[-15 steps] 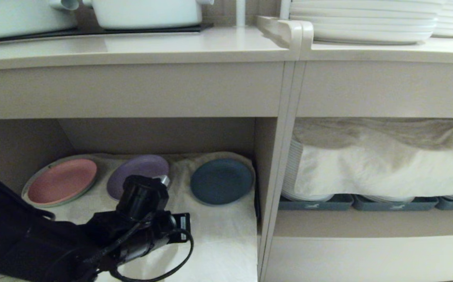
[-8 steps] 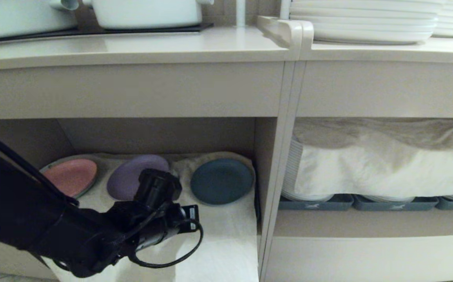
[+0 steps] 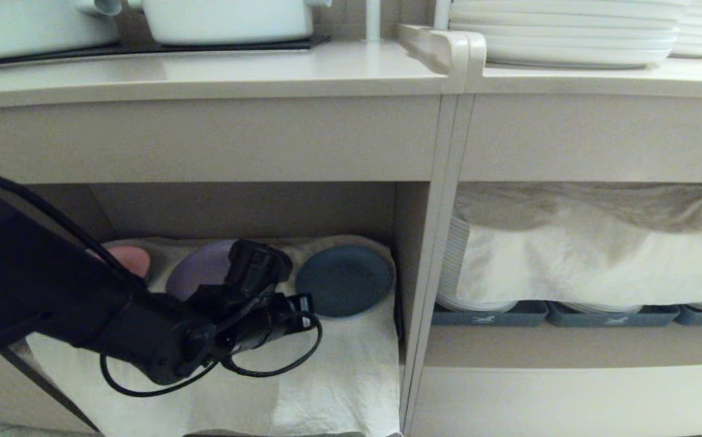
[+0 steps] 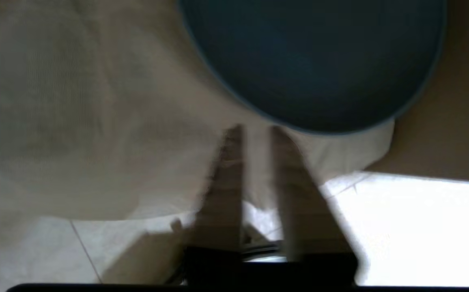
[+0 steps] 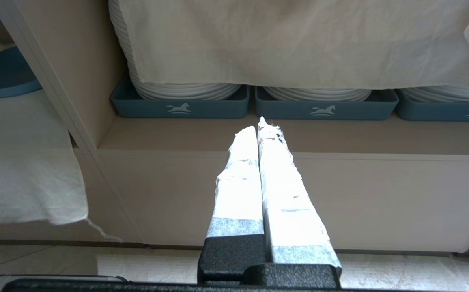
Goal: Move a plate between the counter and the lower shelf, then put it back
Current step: Pick up the plate in the cupboard
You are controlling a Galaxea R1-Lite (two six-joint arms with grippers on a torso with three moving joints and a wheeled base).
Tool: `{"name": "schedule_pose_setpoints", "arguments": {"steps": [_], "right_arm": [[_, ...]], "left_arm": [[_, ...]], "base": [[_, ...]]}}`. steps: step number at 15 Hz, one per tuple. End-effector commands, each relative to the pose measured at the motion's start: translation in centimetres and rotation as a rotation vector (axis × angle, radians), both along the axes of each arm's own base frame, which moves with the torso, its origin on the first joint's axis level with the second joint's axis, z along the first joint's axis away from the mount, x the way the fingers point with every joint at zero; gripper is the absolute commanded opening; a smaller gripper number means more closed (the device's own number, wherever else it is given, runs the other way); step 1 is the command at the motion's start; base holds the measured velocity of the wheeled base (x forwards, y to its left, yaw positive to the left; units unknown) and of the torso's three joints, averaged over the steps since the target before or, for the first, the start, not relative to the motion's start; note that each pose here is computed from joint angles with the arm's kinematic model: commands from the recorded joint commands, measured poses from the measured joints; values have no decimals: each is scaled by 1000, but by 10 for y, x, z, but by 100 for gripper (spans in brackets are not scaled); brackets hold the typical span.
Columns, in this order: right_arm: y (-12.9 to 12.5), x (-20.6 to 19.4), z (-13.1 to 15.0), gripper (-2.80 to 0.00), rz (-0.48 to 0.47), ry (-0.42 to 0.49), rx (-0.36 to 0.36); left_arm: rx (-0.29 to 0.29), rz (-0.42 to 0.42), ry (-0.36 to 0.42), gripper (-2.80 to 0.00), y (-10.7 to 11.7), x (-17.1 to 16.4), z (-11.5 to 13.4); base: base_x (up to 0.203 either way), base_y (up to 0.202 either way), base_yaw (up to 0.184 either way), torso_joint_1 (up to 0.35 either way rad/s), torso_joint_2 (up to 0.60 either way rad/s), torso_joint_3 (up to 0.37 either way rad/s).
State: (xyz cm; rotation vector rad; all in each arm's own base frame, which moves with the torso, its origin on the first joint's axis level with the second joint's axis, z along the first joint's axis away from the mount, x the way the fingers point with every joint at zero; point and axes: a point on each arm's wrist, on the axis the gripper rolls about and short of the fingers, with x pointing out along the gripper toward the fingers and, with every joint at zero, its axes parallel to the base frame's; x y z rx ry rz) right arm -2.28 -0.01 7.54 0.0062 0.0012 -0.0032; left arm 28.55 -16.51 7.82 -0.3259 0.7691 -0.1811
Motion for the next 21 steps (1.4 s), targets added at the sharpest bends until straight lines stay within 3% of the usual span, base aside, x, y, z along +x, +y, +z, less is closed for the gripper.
{"name": "schedule_pose_setpoints", "arguments": {"steps": [1,21], "right_arm": [[0,0,0,-280,0,0,0],[0,0,0,-280,0,-1,0]], "left_arm": [[1,14,5,0,1,5,-4],[13,77,-6,0,-16,42,-15]], "base": [[0,0,0,0,0,0],[0,0,0,0,0,0]]}}
